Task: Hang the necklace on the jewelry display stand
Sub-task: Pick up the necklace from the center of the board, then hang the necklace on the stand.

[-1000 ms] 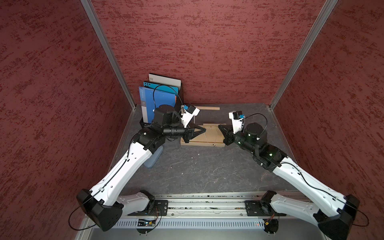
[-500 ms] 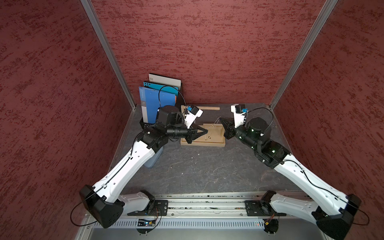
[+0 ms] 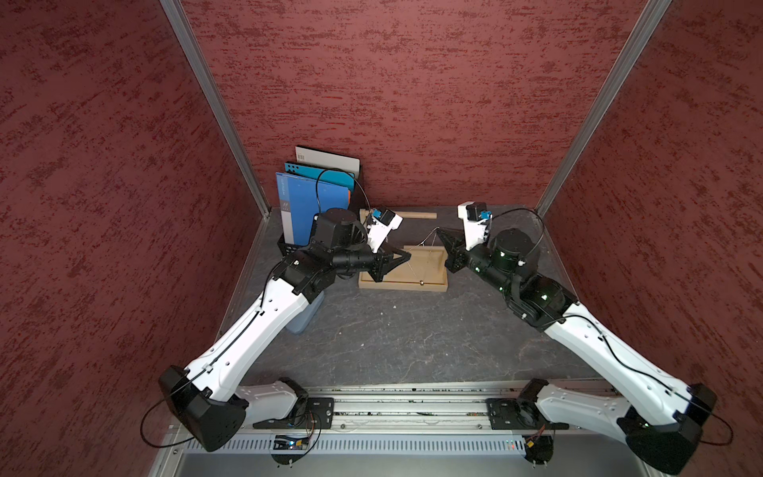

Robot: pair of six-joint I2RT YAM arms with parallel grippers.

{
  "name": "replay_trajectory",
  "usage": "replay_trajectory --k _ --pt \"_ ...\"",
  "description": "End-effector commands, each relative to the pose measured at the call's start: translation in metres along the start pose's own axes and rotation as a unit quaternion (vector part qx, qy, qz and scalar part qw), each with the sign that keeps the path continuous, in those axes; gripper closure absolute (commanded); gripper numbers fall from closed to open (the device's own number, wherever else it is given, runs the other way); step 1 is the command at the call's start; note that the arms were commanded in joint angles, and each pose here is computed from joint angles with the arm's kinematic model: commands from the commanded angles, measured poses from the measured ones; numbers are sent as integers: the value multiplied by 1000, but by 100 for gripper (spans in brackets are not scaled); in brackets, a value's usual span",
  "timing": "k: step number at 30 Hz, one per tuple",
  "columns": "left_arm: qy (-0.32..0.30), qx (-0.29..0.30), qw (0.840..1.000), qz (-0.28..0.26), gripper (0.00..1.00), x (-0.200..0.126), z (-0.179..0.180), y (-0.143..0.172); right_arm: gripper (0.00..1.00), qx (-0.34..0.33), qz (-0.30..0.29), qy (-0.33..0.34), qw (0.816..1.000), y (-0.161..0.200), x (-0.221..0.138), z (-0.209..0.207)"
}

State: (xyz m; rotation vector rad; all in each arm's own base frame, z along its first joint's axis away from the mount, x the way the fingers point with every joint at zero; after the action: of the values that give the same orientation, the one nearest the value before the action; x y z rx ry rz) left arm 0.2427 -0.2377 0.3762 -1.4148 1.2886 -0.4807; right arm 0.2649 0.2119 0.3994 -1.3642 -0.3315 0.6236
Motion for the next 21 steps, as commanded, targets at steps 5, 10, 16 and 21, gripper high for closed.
replay_trajectory --k 5,10,16,21 --pt "-4 31 999 -31 100 -9 -6 -19 100 5 12 27 1000 8 6 -13" --pt "-6 31 999 -42 100 -6 -3 -25 100 19 17 35 999 12 9 -24" --pt "7 21 999 -45 100 8 1 -33 100 38 13 47 998 11 15 -42" --pt "11 23 999 -47 100 19 5 -42 100 45 11 54 997 7 20 -56"
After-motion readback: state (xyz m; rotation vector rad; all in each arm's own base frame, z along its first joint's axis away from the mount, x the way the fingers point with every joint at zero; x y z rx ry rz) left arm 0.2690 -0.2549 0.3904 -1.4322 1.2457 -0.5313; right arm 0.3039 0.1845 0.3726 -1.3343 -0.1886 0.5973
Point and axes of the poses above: each gripper's point midway between its finger pads, its own x axis out along the fingers, its own z axis along the line the jaws close on, y = z × x, the point moved 5 cm from there along -x, back along the fingers, and after that the axes turned 2 degrees about x, right-handed, at the moved point
